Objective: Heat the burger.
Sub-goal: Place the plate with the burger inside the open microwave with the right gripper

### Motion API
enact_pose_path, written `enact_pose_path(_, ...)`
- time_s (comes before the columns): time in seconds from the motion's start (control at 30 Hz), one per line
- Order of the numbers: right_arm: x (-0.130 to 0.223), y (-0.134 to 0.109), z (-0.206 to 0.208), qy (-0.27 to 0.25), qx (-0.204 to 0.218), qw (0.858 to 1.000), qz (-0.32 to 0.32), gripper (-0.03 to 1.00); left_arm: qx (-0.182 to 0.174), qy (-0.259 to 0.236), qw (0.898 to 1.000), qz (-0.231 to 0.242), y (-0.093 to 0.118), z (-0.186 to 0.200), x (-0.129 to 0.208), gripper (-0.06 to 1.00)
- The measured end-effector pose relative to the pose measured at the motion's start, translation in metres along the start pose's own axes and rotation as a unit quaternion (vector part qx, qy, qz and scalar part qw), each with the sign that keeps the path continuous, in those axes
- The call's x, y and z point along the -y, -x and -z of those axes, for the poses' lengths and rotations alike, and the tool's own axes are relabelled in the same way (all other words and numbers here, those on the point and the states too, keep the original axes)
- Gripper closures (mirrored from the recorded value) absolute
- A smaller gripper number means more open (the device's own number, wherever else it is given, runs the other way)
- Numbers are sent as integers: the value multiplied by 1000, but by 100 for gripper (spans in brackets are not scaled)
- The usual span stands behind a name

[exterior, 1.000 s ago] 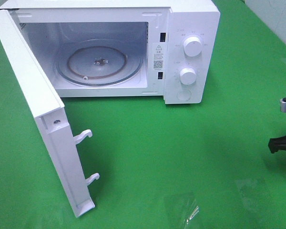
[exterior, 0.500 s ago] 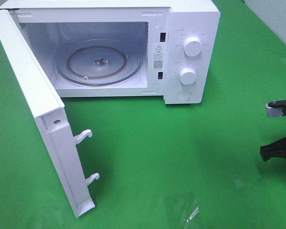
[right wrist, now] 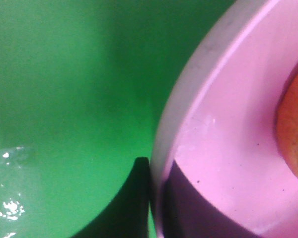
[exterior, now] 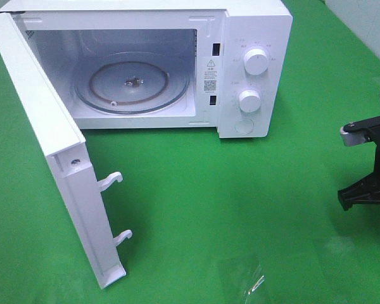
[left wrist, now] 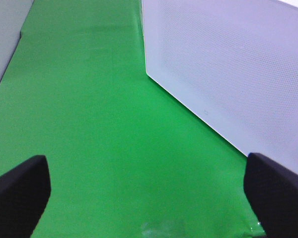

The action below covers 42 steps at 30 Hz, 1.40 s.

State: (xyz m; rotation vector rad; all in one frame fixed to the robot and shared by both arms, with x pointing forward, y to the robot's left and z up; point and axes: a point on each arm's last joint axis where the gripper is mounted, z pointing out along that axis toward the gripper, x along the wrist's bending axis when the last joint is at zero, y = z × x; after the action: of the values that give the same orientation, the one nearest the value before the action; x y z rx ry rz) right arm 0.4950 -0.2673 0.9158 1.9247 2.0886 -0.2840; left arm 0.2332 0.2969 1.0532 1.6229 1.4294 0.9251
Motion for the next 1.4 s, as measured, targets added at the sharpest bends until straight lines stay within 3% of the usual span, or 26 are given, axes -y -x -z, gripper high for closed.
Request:
enact_pose_path(0.33,11,-14,11,10,10,999,36,93,0,0,1000,0,0,0,0,-3)
enact_pose_path(0.53,43,-18,26,23,15,997,66,93,0,0,1000,0,0,0,0,-3)
enact_pose_path(0.83,60,-24,43,54,11,994,93,93,0,0,1000,0,0,0,0,-3)
enact_pose_path(1.27,85,-38,64,91,20,983,161,93,0,0,1000,0,0,0,0,-3)
enact_pose_path(1.4,99,-46,69,112,15,973,200,93,0,0,1000,0,0,0,0,-3)
